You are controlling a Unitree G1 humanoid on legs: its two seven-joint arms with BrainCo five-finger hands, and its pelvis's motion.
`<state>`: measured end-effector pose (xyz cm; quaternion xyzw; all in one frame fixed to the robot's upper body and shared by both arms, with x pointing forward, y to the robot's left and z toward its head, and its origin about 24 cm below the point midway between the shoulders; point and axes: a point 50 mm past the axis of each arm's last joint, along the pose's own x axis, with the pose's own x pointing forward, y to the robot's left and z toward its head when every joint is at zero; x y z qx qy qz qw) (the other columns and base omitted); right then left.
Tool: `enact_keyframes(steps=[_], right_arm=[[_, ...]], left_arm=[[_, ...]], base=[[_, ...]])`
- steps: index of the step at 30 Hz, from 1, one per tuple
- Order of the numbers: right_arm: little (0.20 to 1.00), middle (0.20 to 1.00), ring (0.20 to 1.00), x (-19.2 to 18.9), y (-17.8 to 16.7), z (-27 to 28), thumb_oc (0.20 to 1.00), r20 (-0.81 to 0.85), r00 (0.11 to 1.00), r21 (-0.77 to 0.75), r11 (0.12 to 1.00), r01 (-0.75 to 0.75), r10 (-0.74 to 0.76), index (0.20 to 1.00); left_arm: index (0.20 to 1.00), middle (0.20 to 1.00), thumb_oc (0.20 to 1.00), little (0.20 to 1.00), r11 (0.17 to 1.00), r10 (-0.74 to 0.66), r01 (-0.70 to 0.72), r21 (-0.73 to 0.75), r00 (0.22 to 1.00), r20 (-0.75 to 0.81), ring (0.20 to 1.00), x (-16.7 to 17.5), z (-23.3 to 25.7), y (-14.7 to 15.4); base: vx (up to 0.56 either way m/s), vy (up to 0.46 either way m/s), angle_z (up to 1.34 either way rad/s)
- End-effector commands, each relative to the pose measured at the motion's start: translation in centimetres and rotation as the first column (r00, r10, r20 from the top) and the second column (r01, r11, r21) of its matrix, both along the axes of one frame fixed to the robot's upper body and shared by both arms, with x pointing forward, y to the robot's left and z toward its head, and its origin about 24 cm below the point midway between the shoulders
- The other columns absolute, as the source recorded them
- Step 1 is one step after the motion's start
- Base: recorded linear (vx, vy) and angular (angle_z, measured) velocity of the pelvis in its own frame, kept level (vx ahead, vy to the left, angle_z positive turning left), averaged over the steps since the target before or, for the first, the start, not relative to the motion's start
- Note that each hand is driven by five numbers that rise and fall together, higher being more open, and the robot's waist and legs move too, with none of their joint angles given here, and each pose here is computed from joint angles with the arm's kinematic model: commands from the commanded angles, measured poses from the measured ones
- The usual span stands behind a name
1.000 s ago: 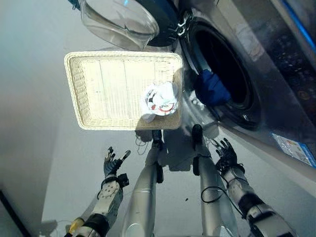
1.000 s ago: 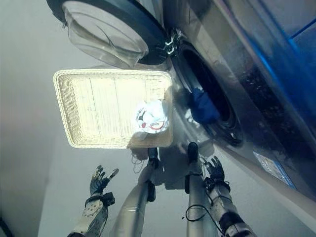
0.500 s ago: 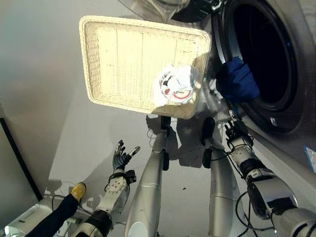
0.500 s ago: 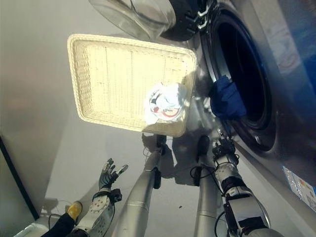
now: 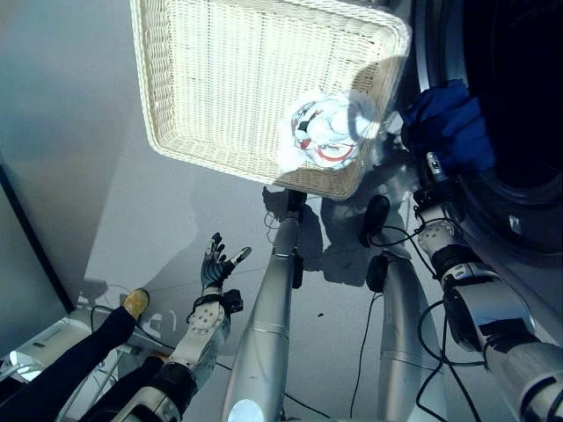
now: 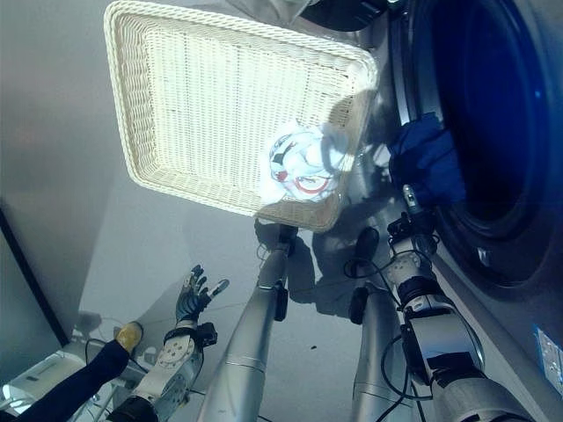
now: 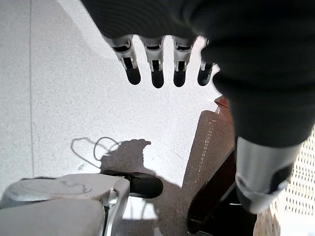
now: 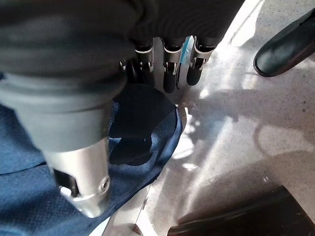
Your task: Put the clothes into the washing machine.
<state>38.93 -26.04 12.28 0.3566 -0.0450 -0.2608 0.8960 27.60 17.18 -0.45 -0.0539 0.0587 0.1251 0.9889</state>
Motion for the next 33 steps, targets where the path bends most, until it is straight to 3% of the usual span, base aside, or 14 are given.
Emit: enact_keyframes(steps=[1,8,14,15,17,21,33], right_arm=[[1.0,1.0,1.0,-0.8,-3.9,4.0,1.0,0.127,0.989,-0.179,0.979,0.093,-0.071,1.0],[1.0,1.0,1.0,-0.3,-3.2,8.2,1.0,0.24,0.97,-0.345,0.936,0.061,0.025,1.0],[1.0,1.0,1.0,-0.6,-2.8,10.4,1.0,0.395,0.916,-0.321,0.945,0.062,0.074,1.0],[0.79,0.79,0.79,-0.8,-2.7,11.2,0.79,0.479,0.873,-0.282,0.958,0.054,0.091,0.79],[0.2,0.2,0.2,-1.2,-2.4,12.1,0.2,0.561,0.823,-0.249,0.966,0.063,0.091,0.2],[0.2,0.2,0.2,-2.2,-2.3,13.6,0.2,0.698,0.715,-0.165,0.982,0.093,0.05,0.2],[0.2,0.2,0.2,-4.2,-2.4,14.3,0.2,0.857,0.499,0.127,0.992,0.029,-0.124,0.2]], left_arm=[[1.0,1.0,1.0,1.0,1.0,0.01,-0.009,-0.027,0.999,0.039,1.0,0.5,1.2,-0.2],[1.0,1.0,1.0,1.0,1.0,0.006,-0.005,-0.027,0.999,0.054,1.0,0.6,1.7,0.4],[1.0,1.0,1.0,1.0,1.0,0.003,-0.002,-0.027,0.998,0.061,1.0,0.3,1.8,0.7],[1.0,1.0,1.0,1.0,1.0,0.004,-0.003,-0.03,0.998,0.062,1.0,0.2,1.7,0.8],[1.0,1.0,1.0,1.0,1.0,0.005,-0.003,-0.031,0.998,0.061,1.0,0.1,1.7,0.9],[1.0,1.0,1.0,1.0,0.999,0.005,-0.003,-0.038,0.999,0.053,1.0,-0.2,1.5,0.9],[1.0,1.0,1.0,1.0,0.999,0.001,0.0,-0.033,0.999,0.037,1.0,-0.9,0.9,1.1]], base=[[-0.01,-0.033,0.0],[-0.01,-0.023,0.0],[0.0,0.0,0.0],[0.0,0.0,0.0],[0.0,0.0,0.0],[-0.01,0.019,0.01],[-0.01,0.029,-0.02]])
